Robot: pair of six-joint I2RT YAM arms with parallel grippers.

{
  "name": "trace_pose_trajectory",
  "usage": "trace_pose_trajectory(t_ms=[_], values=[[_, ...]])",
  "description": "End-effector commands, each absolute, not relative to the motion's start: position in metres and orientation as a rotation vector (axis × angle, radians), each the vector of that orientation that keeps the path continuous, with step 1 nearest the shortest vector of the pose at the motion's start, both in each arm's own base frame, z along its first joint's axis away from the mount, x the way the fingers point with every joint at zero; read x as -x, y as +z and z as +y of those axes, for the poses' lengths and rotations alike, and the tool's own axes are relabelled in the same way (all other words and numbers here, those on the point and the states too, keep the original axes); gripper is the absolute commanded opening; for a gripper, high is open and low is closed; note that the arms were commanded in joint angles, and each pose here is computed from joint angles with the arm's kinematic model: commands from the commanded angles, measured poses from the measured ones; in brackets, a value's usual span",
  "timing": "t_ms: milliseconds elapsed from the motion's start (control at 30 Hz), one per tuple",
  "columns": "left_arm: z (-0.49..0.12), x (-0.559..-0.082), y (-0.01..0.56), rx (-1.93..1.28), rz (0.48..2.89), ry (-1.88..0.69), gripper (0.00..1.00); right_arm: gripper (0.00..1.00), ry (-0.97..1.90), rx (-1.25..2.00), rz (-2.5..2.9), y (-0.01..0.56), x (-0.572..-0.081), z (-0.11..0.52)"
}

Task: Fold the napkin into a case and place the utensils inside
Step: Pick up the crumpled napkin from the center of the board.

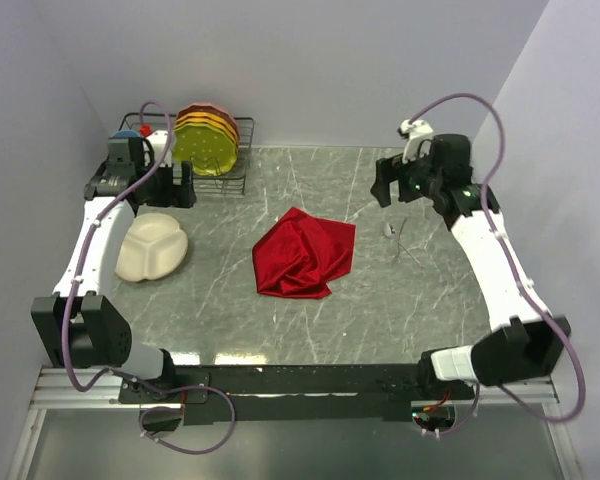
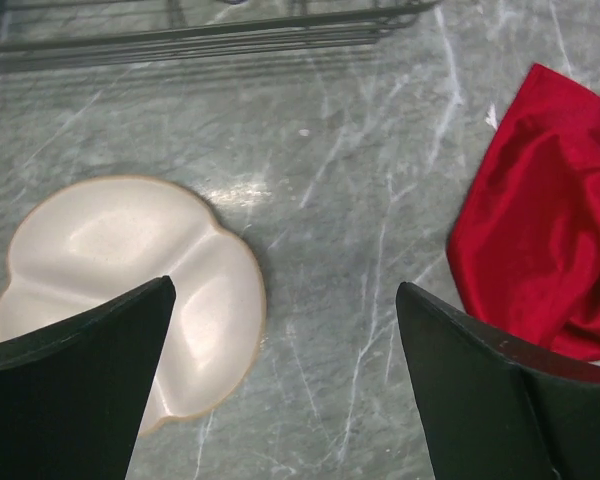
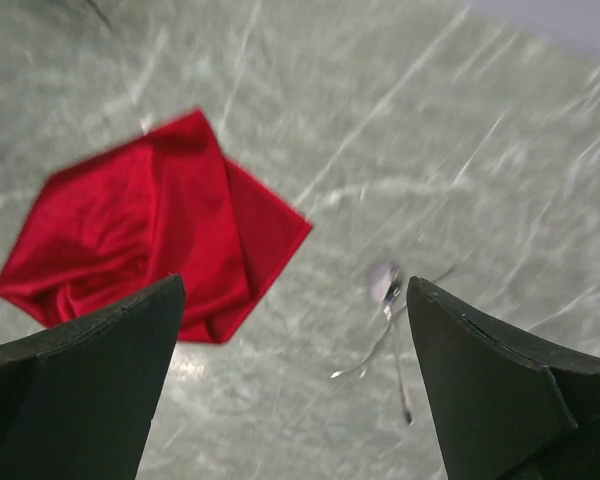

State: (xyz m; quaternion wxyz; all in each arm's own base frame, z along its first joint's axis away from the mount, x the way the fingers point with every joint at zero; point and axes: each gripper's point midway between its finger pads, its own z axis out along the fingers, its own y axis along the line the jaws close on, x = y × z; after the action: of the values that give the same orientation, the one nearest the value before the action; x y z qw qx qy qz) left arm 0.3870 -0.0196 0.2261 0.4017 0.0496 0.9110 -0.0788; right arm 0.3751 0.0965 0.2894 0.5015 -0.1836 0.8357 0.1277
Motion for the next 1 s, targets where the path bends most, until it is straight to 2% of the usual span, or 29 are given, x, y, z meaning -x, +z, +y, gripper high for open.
trace_pose_trajectory(t_ms=[0, 233, 400, 733, 967], values=[[-0.066, -0.401, 0.239, -0.343, 2.234, -0.227, 0.99, 1.00, 0.352, 0.474, 2.176, 0.246, -0.370, 0.105], [-0.174, -0.411, 0.218, -0.682, 2.208, -0.392, 0.99, 1.00, 0.421, 0.522, 2.277, 0.212, -0.376, 0.125], [-0.241, -0.425, 0.189, -0.778, 2.206, -0.501, 0.99, 1.00, 0.443, 0.541, 2.361, 0.175, -0.387, 0.140], [-0.286, -0.444, 0.112, -0.801, 2.343, -0.630, 0.99, 1.00, 0.457, 0.484, 2.493, 0.117, -0.418, 0.156], [-0.288, -0.437, 0.076, -0.864, 2.422, -0.625, 0.81, 0.99, 0.435, 0.508, 2.549, 0.085, -0.429, 0.170]])
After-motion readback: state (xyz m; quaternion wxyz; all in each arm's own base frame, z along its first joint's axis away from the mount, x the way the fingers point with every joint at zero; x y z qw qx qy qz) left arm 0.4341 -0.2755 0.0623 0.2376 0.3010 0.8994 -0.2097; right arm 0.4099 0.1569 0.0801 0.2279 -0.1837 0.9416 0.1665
